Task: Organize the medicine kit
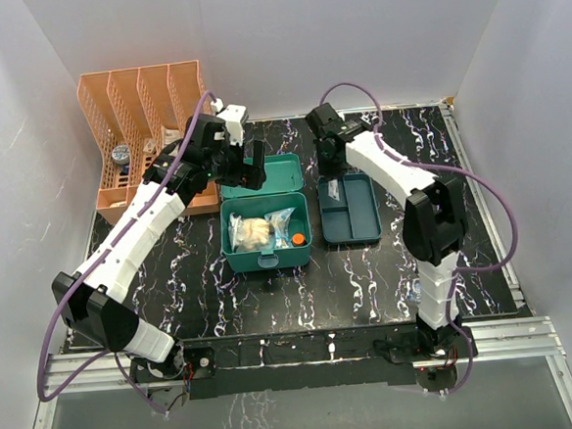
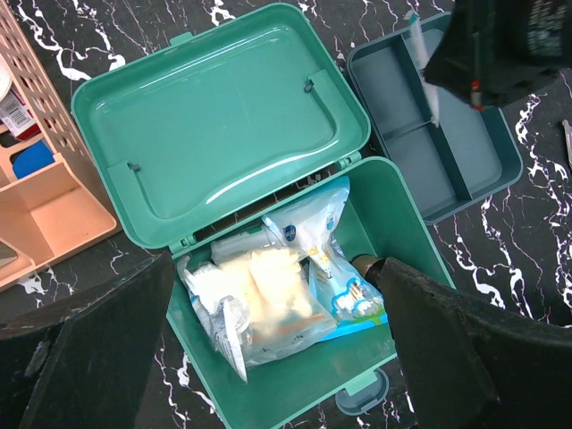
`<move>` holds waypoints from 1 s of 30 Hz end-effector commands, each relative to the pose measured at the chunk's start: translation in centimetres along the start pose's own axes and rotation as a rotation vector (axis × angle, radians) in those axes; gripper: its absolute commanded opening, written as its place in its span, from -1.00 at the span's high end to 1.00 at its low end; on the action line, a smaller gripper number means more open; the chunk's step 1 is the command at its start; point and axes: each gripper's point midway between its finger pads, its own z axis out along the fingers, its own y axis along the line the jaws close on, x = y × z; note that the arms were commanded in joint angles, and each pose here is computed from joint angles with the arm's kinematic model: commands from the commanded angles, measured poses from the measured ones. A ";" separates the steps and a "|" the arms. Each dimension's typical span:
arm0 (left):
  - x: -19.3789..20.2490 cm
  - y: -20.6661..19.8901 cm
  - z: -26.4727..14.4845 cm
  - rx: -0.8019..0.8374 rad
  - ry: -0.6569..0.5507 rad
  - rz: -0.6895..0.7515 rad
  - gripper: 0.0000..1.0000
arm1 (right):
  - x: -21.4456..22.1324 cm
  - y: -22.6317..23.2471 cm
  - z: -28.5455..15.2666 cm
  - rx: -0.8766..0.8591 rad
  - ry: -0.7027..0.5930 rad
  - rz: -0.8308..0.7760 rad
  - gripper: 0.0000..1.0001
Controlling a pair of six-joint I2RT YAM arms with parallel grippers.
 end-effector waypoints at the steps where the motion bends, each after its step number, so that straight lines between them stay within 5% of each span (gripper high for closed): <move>1: -1.2 0.3 -2.4 -0.013 -0.055 0.007 -0.97 | -2.8 1.3 -0.3 -0.009 -0.084 -0.015 1.00; 30: -0.9 0.3 -2.2 -0.011 -0.040 0.015 -0.97 | 3.6 0.2 7.0 0.070 0.076 -0.098 1.00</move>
